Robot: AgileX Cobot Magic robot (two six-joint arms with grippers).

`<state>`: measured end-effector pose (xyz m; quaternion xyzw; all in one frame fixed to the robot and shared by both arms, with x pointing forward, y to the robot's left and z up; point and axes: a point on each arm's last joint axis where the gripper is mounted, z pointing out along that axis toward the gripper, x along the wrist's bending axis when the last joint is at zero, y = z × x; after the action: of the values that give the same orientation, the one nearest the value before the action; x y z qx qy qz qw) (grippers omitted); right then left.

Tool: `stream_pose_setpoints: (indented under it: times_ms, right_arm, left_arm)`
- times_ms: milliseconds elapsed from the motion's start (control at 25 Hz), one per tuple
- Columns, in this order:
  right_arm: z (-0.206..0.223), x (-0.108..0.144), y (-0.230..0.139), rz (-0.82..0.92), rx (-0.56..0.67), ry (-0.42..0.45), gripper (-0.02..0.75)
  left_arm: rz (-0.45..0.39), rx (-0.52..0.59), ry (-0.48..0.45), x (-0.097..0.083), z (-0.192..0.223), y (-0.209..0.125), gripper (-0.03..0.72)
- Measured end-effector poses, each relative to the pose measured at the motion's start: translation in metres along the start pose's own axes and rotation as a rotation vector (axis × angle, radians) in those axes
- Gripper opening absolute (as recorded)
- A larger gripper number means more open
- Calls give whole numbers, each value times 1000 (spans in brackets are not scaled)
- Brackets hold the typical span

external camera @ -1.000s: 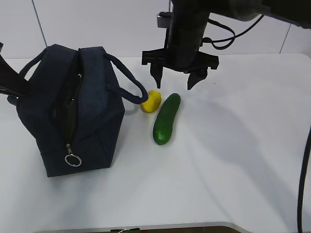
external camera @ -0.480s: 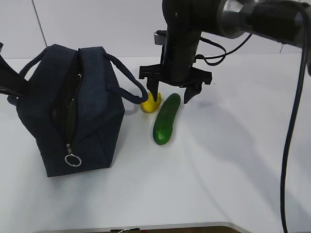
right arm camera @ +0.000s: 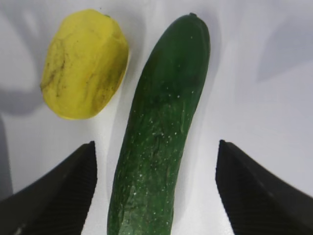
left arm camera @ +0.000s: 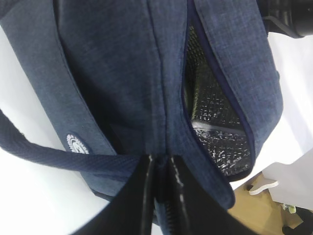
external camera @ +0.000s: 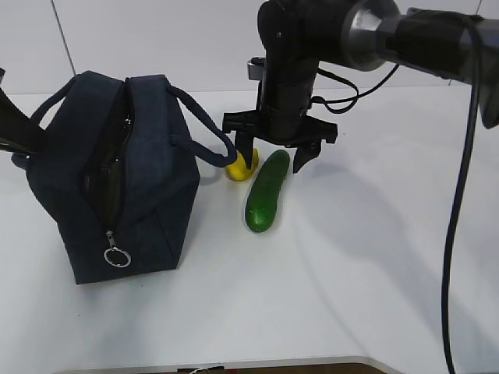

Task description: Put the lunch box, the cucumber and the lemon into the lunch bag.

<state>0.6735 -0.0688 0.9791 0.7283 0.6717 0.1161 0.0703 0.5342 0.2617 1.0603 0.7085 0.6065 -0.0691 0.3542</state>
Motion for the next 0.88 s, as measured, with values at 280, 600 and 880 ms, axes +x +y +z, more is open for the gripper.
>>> stream_pose_setpoints:
  times_ms: [280,600,880]
  right_arm:
    - [3,0,1,8,-10,5,594]
    - [18,-1,-2,7,25,-19,594]
    - [31,0,-4,8,47,-30,593]
  left_arm:
    - [0,0,0,0,0,0,11]
    - [0,0,0,0,0,0,11]
    - [0,0,0,0,0,0,11]
